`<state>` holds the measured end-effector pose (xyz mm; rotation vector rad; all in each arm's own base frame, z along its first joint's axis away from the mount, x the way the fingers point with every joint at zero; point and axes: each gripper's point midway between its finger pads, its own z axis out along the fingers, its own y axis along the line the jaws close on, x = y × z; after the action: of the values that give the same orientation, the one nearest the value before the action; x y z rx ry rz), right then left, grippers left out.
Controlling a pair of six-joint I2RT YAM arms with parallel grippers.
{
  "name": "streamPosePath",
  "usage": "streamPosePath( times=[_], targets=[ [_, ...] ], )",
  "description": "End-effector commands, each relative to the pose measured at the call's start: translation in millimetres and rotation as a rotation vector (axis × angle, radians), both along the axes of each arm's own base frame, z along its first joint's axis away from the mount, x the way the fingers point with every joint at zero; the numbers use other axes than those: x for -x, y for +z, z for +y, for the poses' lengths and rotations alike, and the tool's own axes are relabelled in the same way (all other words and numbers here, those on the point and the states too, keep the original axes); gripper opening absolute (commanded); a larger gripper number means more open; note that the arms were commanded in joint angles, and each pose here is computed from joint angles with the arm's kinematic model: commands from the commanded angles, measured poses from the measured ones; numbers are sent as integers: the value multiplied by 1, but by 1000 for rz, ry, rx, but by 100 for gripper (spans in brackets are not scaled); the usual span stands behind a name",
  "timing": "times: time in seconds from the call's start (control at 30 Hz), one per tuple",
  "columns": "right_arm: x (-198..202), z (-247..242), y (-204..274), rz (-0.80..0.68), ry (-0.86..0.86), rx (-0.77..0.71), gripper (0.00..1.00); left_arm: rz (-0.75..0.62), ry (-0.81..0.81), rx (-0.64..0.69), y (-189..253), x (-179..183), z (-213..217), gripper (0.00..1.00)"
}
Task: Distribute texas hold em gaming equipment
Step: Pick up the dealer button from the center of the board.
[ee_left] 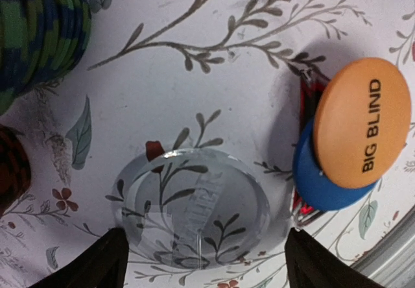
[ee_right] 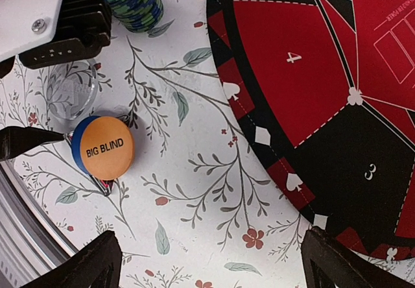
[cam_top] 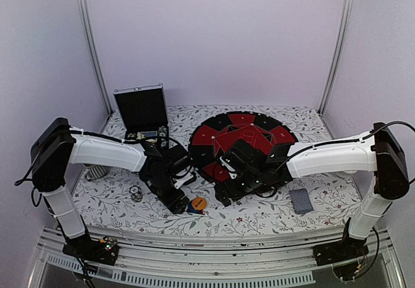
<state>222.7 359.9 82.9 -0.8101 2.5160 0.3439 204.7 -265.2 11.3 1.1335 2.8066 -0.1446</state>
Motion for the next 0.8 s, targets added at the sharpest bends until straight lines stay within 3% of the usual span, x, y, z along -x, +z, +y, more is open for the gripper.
streamPosePath(
  times=[0.0,0.2,0.37,0.5,0.77],
  targets=[
    [-3,-4,7,-25,-10,-7,99,-1,-20,40,-3,-7,-10,85],
    [-3,-3,5,-21,-9,-2,99,6,-37,53,-5,-8,-11,78],
    [-3,-4,6,-21,-13,-3,99,19,-31,57,-6,-7,-6,58],
    [-2,-3,8,-19,-12,-8,99,33,-28,50,-6,-2,-2,48],
    [-5,0,29,-15,-28,-82,99,-13,-14,49,31,-4,3,43]
  ],
)
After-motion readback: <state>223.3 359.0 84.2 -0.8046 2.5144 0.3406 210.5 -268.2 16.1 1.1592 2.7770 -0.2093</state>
